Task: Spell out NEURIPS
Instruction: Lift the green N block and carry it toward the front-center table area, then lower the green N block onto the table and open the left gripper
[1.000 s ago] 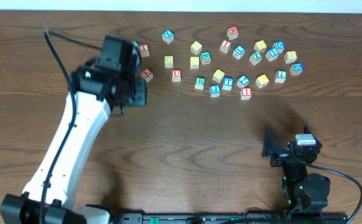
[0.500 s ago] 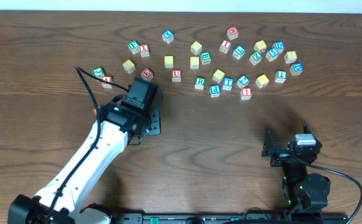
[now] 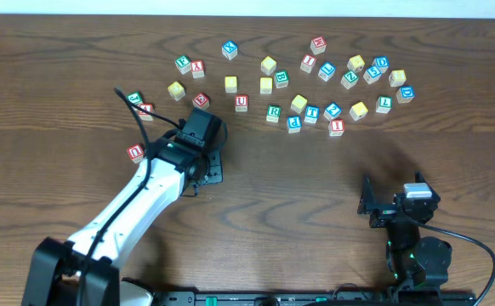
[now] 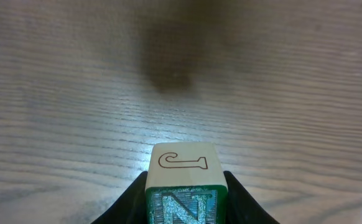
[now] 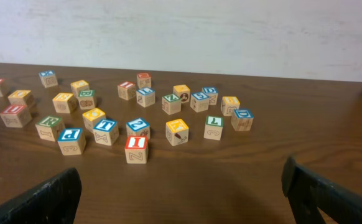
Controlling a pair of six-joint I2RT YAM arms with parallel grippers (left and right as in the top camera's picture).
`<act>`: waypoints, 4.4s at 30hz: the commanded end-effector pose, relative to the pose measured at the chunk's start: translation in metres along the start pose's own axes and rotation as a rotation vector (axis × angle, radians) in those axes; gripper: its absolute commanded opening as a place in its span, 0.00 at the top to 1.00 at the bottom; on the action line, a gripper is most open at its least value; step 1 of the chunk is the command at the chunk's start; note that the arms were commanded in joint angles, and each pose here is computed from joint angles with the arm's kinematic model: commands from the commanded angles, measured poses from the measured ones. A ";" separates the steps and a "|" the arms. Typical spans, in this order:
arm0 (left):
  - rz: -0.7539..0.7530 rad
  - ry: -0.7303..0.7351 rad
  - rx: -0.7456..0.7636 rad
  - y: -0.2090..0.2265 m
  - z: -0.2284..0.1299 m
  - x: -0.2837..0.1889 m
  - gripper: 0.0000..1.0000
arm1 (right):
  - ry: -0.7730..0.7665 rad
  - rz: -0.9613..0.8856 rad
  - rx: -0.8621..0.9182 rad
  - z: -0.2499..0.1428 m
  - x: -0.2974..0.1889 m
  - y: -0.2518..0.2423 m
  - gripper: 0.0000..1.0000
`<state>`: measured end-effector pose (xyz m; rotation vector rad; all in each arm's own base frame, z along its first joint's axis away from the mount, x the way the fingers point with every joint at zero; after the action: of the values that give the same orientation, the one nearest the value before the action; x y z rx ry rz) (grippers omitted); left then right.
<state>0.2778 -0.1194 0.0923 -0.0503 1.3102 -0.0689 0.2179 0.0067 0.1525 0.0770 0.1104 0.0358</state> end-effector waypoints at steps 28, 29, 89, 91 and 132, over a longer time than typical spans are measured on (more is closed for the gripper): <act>0.060 -0.026 -0.003 0.008 0.003 0.021 0.87 | 0.001 -0.004 0.017 -0.001 0.000 -0.001 0.01; 0.060 -0.027 0.002 0.008 0.002 0.022 0.87 | 0.002 -0.004 0.018 -0.001 0.000 -0.001 0.01; -0.027 0.043 0.054 0.022 0.013 0.069 0.91 | 0.001 -0.004 0.017 -0.001 0.000 -0.001 0.01; -0.027 0.043 0.055 0.022 0.013 0.069 0.87 | 0.001 -0.004 0.017 -0.001 0.000 -0.001 0.01; -0.048 0.036 0.086 0.011 0.026 0.048 0.47 | 0.002 -0.004 0.018 -0.001 0.000 -0.001 0.01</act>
<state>0.3089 -0.1084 0.0414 -0.0038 1.3720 -0.1512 0.2179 0.0067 0.1525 0.0770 0.1104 0.0358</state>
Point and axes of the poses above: each gripper's point midway between its finger pads, its own x axis out along the fingers, its own y axis along the line the jaws close on, z = x × y, the point moved 3 cm from there along -x, back along the fingers, and after that the axes turned 6 degrees about x, right-handed, at the moved point
